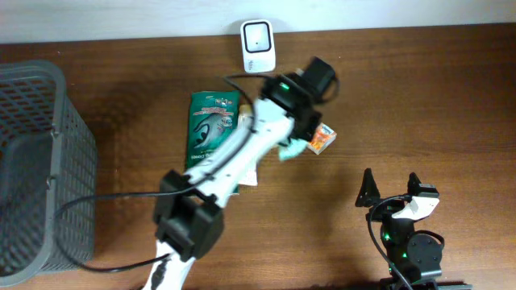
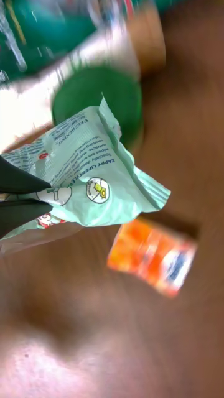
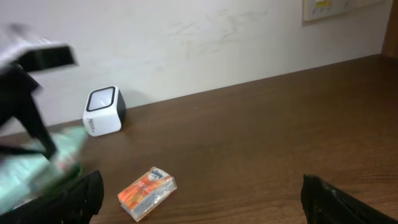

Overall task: Scan the item barcode
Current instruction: 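Grasp the light green bag and lay it right of the jar, then lift the left arm back to its raised pose beside the basket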

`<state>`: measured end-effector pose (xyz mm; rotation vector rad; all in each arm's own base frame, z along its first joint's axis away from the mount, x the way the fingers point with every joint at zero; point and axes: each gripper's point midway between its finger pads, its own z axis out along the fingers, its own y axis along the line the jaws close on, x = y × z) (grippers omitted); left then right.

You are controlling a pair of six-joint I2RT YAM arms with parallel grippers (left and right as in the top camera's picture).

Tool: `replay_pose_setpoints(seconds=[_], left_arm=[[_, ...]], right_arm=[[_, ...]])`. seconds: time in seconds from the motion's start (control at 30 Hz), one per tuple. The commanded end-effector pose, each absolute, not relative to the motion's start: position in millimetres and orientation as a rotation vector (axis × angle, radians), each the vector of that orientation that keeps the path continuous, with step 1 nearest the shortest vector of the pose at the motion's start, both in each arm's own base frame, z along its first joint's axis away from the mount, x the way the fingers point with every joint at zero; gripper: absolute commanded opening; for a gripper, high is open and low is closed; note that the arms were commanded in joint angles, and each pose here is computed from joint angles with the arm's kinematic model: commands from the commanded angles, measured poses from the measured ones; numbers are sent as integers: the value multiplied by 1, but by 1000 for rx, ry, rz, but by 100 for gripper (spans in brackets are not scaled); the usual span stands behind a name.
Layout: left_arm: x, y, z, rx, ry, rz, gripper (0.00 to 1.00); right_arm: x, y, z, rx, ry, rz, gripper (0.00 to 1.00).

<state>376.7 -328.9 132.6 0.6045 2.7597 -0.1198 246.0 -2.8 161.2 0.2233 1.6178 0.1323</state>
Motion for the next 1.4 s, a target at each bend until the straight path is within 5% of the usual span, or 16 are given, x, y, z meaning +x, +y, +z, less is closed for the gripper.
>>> replay_pose_setpoints(seconds=[0.0, 0.43, 0.5, 0.53, 0.67, 0.97, 1.17, 1.37], left_arm=[[365, -350, 131, 764, 2699, -108, 0], [343, -337, 71, 821, 2790, -25, 0], [343, -336, 69, 821, 2793, -21, 15], [344, -337, 70, 818, 2787, -23, 34], [360, -332, 77, 775, 2747, 13, 59], [424, -263, 212, 541, 2606, -38, 54], [445, -131, 313, 208, 2500, 3, 53], [440, -12, 346, 35, 2464, 39, 50]], right_arm=[[246, -1, 159, 213, 1624, 133, 98], [246, -1, 159, 213, 1625, 133, 98], [246, -1, 159, 213, 1624, 133, 98], [246, -1, 159, 213, 1624, 133, 98], [246, -1, 159, 213, 1624, 133, 98], [246, -1, 159, 213, 1624, 133, 98], [246, -1, 159, 213, 1625, 133, 98], [246, -1, 159, 213, 1625, 133, 98]])
